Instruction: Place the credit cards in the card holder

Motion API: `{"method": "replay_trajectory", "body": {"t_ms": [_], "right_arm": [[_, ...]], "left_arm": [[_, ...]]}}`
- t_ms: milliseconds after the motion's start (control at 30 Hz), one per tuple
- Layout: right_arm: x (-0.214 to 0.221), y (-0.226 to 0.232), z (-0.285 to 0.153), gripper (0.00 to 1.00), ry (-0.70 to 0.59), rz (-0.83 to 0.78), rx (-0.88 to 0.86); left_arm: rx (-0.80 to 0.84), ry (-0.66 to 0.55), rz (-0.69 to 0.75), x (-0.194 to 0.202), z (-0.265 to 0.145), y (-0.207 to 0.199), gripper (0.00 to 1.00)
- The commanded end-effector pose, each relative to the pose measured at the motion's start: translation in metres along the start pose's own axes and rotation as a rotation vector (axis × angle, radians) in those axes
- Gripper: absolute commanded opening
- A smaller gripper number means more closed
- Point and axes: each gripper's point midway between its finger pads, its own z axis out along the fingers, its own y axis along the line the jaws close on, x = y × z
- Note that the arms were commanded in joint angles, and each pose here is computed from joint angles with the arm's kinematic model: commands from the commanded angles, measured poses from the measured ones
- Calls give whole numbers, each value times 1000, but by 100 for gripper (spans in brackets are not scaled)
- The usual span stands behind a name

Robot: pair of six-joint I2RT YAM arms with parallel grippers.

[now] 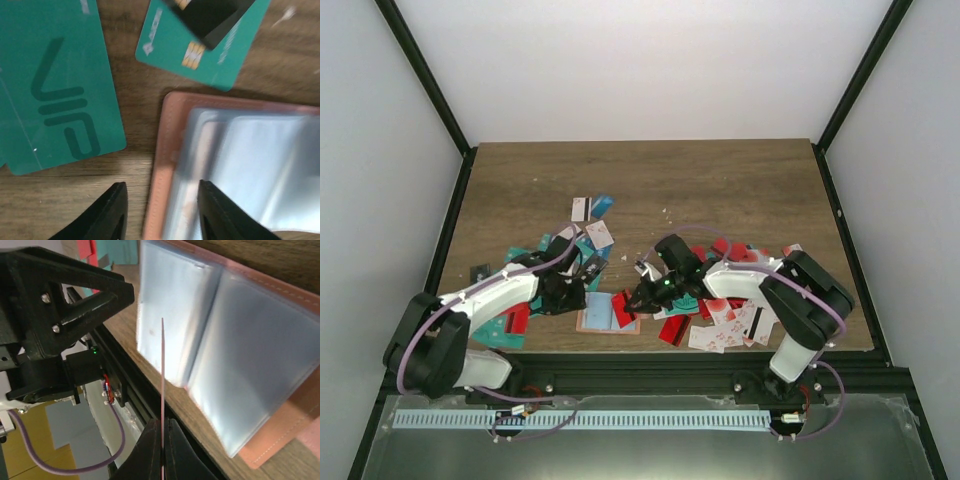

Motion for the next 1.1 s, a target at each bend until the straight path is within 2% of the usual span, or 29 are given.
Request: {"method": "replay_trajectory", "body": {"t_ms": [0, 100, 233, 633, 1067], "right_arm": [[-3, -3, 7, 1, 34, -20, 33], [-2, -6, 9, 1, 49, -24, 42], [-1, -14, 12, 1, 65, -23, 58], [-1, -24, 7, 1, 60, -8, 84], [5, -21, -8, 1, 14, -1, 66]], "left_arm": [[28, 42, -17, 8, 18, 1, 36], [49, 66, -13, 12, 24, -2, 28], [58, 83, -21, 15, 28, -3, 22], [48, 115, -26, 21, 33, -1, 15], [37, 123, -30, 24, 34, 1, 12]]}}
